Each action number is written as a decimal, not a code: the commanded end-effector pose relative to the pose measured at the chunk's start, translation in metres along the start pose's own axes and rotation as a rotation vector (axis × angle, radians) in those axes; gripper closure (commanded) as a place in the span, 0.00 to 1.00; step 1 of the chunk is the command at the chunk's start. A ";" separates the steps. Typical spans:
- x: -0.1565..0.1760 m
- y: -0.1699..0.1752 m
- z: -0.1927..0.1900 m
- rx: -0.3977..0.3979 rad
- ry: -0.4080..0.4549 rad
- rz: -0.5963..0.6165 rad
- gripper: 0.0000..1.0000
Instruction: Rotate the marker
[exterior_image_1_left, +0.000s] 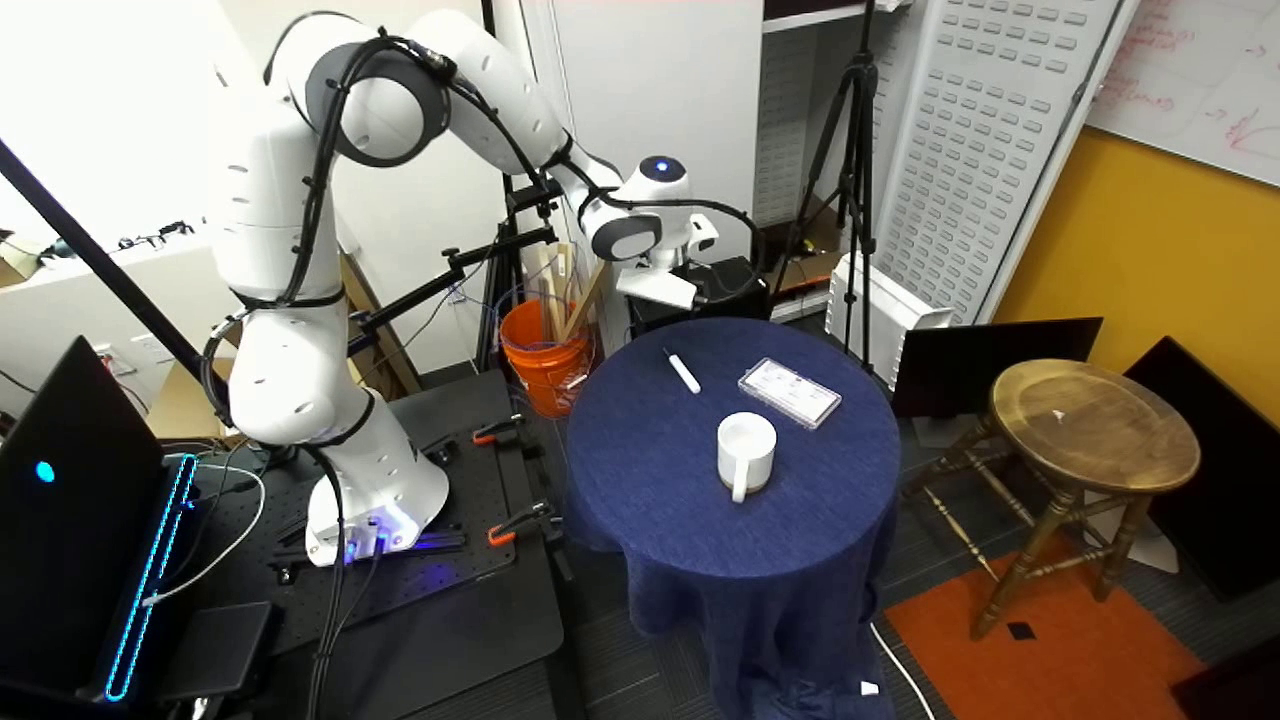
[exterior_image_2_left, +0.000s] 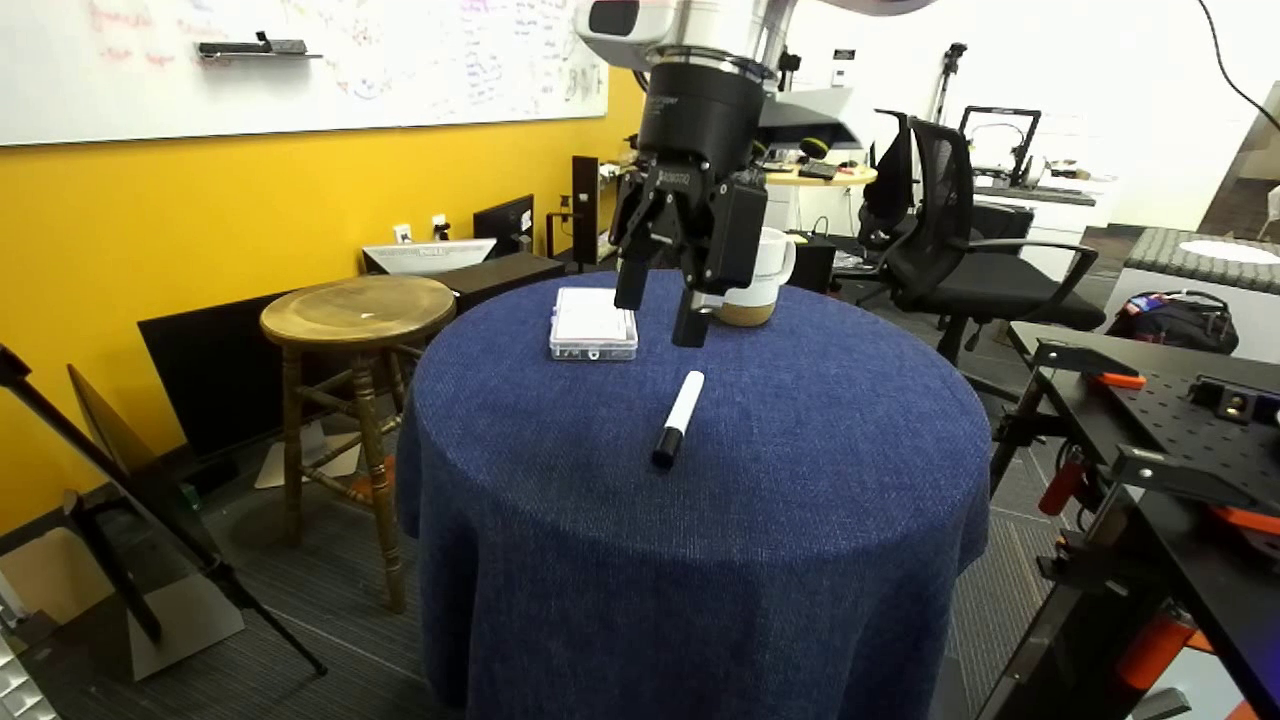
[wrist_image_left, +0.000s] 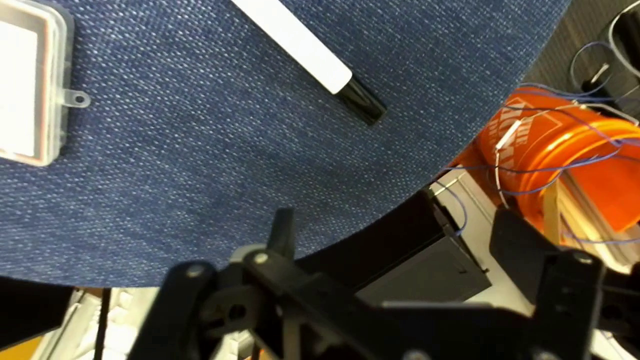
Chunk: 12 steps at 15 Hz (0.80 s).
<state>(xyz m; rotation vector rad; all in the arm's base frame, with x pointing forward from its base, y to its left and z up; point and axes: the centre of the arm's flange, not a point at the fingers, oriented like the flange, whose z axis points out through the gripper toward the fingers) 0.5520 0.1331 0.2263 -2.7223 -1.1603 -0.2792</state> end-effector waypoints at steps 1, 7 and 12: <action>-0.010 -0.008 -0.014 -0.095 0.064 0.165 0.00; -0.011 0.005 -0.008 -0.158 0.122 0.303 0.00; -0.013 0.005 -0.010 -0.168 0.128 0.329 0.00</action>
